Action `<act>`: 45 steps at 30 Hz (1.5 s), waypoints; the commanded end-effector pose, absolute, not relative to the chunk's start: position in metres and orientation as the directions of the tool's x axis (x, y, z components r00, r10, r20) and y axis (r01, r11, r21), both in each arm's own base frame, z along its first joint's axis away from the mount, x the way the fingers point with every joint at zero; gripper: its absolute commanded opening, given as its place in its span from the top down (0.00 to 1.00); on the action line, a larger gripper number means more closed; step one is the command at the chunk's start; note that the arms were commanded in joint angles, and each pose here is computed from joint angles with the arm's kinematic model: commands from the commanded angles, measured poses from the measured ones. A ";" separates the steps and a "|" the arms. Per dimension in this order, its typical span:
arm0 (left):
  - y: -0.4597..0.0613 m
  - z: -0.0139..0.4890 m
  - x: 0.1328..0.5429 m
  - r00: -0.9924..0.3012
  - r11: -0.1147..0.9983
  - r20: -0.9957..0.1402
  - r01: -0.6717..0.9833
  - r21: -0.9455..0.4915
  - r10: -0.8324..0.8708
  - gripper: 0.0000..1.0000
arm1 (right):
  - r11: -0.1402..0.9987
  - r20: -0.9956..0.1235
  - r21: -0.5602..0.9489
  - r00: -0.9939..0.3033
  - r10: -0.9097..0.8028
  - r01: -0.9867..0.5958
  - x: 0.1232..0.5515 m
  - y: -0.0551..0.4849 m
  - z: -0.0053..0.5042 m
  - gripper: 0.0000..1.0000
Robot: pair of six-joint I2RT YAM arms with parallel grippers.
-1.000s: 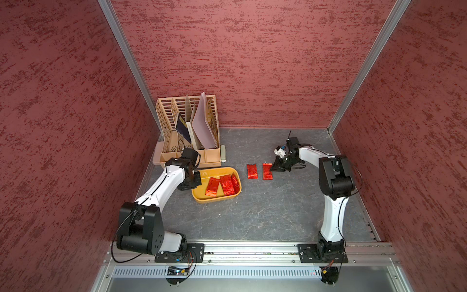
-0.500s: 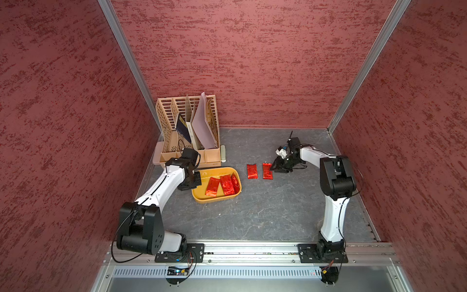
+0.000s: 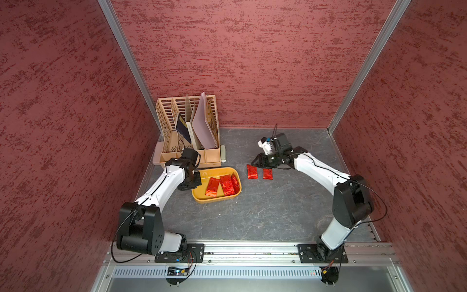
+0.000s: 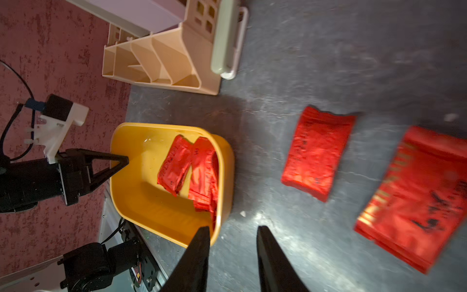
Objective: Take the tea bags out of the storage box
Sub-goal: Pick up the tea bag from the storage box.
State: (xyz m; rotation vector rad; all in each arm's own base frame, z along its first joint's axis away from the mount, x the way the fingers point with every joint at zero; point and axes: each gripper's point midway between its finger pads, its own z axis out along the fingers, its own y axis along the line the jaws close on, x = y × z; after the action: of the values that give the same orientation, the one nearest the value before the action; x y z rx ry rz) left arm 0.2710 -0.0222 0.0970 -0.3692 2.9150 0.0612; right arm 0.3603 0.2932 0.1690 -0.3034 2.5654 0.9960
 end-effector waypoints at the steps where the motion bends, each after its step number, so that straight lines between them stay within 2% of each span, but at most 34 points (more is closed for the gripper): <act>1: -0.021 0.096 0.272 -0.948 0.968 -0.210 -0.251 0.031 -0.239 1.00 | 0.819 -0.430 0.484 -0.899 -0.086 -0.310 0.357 0.314 0.164 0.63; 8: -0.020 0.096 0.271 -0.948 0.967 -0.212 -0.252 0.033 -0.239 1.00 | 0.871 -0.425 0.307 -0.874 -0.236 -0.385 0.343 0.363 0.142 0.60; 13: -0.021 0.096 0.271 -0.948 0.968 -0.213 -0.249 0.033 -0.236 1.00 | 0.881 -0.411 0.245 -0.867 -0.282 -0.404 0.341 0.376 0.127 0.57; 26: -0.022 0.097 0.271 -0.948 0.969 -0.213 -0.247 0.031 -0.235 1.00 | 0.889 -0.366 0.196 -0.872 -0.325 -0.414 0.345 0.390 0.097 0.55; 38: -0.023 0.096 0.271 -0.950 0.969 -0.210 -0.243 0.029 -0.232 1.00 | 0.917 -0.336 0.067 -0.875 -0.350 -0.393 0.349 0.387 0.075 0.55; 45: -0.023 0.096 0.271 -0.949 0.969 -0.211 -0.244 0.028 -0.233 1.00 | 0.922 -0.291 0.064 -0.891 -0.348 -0.381 0.337 0.387 0.065 0.61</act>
State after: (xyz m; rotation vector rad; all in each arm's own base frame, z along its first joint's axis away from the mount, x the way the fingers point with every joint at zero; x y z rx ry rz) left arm 0.2710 -0.0230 0.0971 -0.3603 2.9144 0.0683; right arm 0.3398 0.3905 0.0709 -0.5589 2.7850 0.2337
